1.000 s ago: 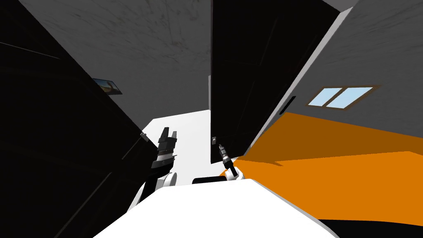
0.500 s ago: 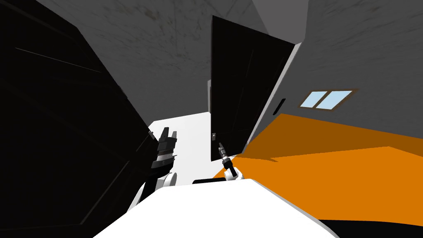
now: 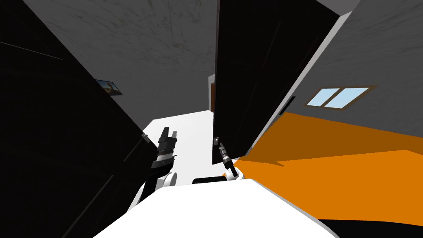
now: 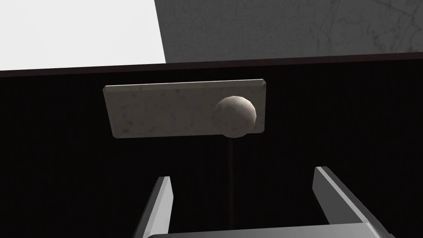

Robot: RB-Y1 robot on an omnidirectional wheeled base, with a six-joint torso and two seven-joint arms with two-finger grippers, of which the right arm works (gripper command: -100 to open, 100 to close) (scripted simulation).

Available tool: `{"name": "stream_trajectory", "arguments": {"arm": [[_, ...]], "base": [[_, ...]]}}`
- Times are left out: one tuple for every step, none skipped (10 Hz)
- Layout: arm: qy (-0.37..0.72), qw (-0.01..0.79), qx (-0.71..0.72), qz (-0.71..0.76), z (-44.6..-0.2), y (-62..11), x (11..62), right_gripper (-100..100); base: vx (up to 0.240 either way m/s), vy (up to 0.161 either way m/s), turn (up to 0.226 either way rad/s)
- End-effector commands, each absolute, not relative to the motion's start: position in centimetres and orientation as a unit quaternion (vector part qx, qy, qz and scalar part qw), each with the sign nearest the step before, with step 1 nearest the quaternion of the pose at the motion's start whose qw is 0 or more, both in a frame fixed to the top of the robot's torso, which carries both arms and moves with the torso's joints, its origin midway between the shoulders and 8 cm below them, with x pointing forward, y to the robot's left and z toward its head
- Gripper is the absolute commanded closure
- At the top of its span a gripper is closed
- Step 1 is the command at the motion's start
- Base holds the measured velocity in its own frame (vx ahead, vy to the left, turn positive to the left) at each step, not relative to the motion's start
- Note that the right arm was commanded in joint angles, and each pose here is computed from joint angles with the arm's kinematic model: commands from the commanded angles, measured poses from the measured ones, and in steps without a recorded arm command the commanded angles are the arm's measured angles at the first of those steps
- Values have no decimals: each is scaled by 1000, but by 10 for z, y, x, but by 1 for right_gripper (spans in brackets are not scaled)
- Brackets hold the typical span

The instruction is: Push the door open

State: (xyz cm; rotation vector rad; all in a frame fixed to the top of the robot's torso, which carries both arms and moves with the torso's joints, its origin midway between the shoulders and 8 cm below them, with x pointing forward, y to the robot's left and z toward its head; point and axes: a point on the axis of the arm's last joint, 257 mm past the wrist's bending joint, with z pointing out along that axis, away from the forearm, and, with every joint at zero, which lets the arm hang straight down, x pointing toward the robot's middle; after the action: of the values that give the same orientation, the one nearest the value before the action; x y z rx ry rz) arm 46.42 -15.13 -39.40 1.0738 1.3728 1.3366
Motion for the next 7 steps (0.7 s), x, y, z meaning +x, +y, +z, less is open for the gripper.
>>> {"name": "stream_trajectory", "arguments": {"arm": [[555,457,436,542,-393,-152,464,-100],[553,457,437,543,-393,-152,464,-100],[551,457,438,544,-392,-150,464,-100],[549,457,439,545,-392,-148,464,-100],[550,457,439,545,-392,-149,463,-100],[550,457,439,545,-392,-149,463,100],[550,457,439,545,-392,-149,463,100]], "base": [[205,66,28],[193,47,15],[204,49,30],[225,41,24],[95,14,-7],[-23,1,2],[-36,-5,12]]}}
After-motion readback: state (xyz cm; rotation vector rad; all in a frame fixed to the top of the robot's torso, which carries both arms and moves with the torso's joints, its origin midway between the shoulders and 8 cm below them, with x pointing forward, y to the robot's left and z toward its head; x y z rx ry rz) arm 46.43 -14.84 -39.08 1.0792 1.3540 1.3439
